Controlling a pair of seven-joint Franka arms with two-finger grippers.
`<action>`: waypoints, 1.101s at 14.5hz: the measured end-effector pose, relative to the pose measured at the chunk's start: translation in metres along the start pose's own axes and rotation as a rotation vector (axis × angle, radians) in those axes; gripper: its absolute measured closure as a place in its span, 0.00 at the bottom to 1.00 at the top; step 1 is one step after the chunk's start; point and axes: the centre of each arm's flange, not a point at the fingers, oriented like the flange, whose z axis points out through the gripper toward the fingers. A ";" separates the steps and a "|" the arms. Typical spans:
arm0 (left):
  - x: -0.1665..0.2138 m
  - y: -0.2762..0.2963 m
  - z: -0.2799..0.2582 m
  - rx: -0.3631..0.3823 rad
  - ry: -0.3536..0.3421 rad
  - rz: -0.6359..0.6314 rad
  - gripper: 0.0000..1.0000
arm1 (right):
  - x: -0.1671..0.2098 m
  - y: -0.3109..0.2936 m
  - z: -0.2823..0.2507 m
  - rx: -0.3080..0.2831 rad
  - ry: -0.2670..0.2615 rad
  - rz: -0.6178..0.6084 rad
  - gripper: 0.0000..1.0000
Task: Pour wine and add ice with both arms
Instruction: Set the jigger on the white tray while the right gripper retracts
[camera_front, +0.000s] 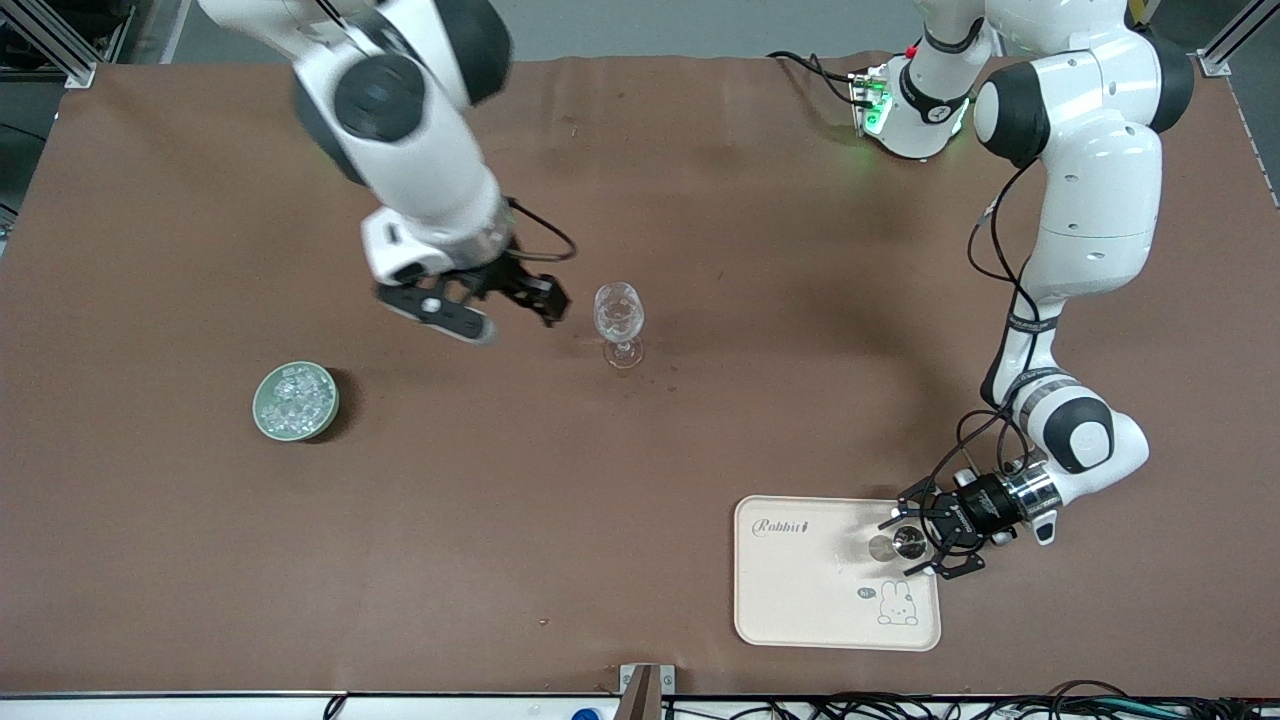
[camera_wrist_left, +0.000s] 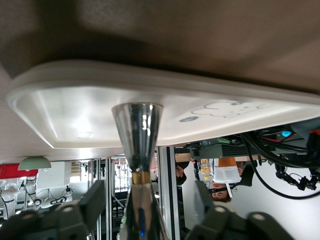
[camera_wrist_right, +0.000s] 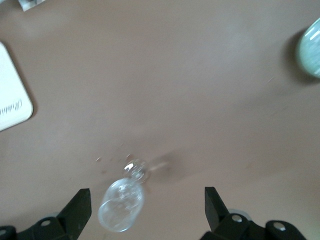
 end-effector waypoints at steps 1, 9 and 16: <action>-0.002 0.002 -0.004 -0.005 -0.002 0.003 0.07 | 0.018 0.025 -0.021 -0.012 0.028 -0.018 0.00; -0.025 0.005 -0.021 0.158 0.166 0.159 0.00 | 0.156 0.252 -0.098 -0.095 0.128 -0.192 0.00; -0.052 0.029 -0.094 0.298 0.394 0.314 0.00 | 0.179 0.327 -0.119 -0.116 0.136 -0.273 0.00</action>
